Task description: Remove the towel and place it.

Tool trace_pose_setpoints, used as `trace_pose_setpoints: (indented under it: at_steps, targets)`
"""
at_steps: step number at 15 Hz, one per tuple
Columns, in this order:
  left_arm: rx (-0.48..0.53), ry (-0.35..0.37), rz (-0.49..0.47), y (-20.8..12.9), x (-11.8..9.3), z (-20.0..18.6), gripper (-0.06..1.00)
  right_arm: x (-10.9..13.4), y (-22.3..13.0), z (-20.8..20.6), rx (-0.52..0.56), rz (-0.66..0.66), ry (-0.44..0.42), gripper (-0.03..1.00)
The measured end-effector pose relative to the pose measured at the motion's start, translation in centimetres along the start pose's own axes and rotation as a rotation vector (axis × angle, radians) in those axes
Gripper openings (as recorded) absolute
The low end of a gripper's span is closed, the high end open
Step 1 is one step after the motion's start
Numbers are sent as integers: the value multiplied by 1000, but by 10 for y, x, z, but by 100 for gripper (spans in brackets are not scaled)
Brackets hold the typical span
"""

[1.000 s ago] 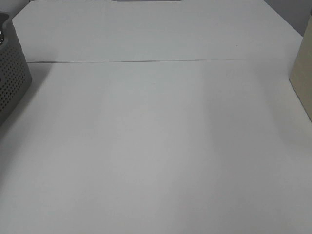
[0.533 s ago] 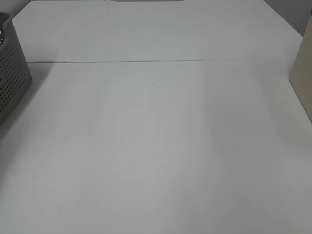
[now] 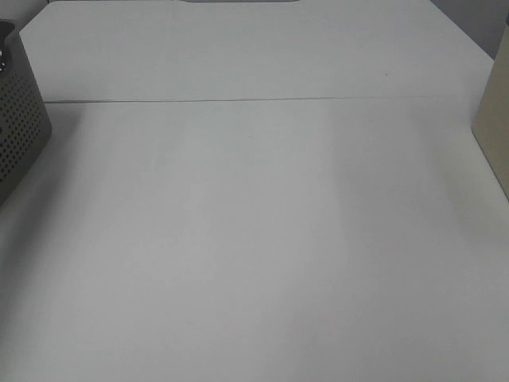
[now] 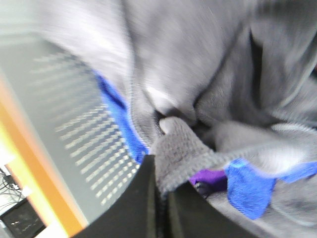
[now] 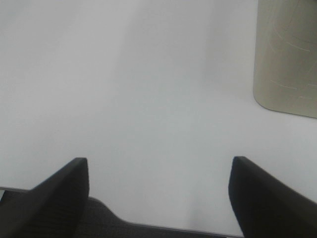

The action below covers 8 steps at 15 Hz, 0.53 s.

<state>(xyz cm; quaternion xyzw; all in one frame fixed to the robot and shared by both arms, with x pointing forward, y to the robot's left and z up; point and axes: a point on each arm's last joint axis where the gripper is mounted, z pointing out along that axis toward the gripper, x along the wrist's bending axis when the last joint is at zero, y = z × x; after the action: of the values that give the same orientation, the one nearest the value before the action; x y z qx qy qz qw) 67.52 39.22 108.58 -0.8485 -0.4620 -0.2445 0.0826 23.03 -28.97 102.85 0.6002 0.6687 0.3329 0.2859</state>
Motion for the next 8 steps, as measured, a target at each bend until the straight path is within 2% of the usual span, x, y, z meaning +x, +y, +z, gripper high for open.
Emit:
trace_pose_setpoints:
  at_steps: [3, 4, 5, 8]
  targets:
    - [-156, 18, -178, -11, 5, -68, 0, 0, 0, 0, 0, 0, 0, 75]
    - [-185, 19, -201, -13, 5, -80, 0, 0, 0, 0, 0, 0, 0, 75]
    - [-279, 31, -257, -26, 6, -121, 0, 0, 0, 0, 0, 0, 0, 75]
    - [-399, 69, -299, -50, 3, -177, 0, 0, 0, 0, 0, 0, 0, 75]
